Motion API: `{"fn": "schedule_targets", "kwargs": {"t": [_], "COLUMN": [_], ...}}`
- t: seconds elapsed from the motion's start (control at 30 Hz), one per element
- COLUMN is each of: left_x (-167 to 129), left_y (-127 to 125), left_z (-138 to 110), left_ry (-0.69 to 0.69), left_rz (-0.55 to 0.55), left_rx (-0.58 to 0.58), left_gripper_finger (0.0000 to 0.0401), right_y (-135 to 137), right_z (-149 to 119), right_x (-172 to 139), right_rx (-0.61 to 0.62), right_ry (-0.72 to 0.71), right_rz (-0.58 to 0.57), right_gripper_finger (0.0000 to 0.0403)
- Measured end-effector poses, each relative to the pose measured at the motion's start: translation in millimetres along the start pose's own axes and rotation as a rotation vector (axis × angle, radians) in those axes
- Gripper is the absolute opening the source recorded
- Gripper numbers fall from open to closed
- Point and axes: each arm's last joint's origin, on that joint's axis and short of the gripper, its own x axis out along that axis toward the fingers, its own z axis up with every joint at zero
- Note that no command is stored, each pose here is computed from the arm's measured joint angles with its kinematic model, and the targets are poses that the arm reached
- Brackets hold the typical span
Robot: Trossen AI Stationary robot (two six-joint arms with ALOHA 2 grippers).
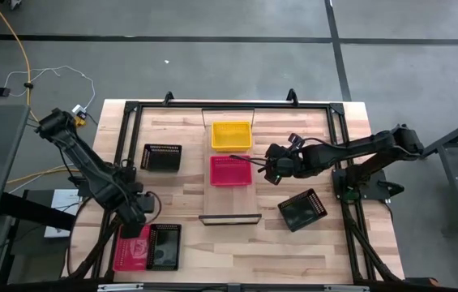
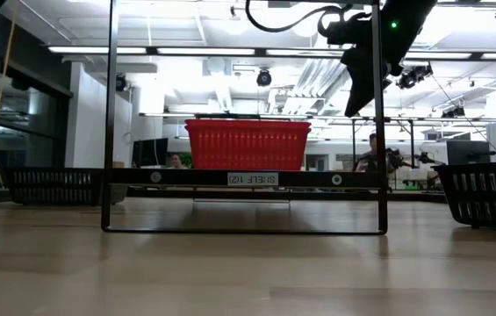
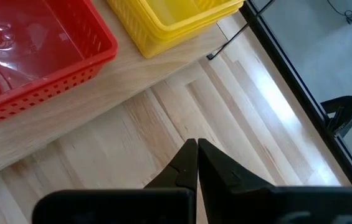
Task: Stack baskets on shelf by color
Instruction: Stack the red bin on the red bin on the shelf
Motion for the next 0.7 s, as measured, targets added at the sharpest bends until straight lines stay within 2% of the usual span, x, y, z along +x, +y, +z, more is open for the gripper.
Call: {"fn": "schedule_targets", "kwargs": {"t": [0.3, 0.57, 0.7], "left_x": [10.6, 9.1, 6.0], "left_y": [-5.8, -4.1, -4.7], "left_z": [-1.0, -3.2, -6.0], "left_ry": [0.023, 0.055, 0.120], "left_rz": [-0.070, -0.077, -0.142], "left_rx": [0.007, 0.022, 0.010], "left_gripper_finger": [0.0223, 0.0223, 0.0223], "right_y": [0.0, 0.3, 0.3], "right_z": [-0.1, 0.5, 0.6], "right_x": [0.1, 0.1, 0.1], "right_rx": [-0.002, -0.016, -0.015], "right_ry": [0.000, -0.005, -0.006], "right_rz": [-0.001, 0.001, 0.001], "right_gripper_finger": [0.0000, 0.0000, 0.0000]}}
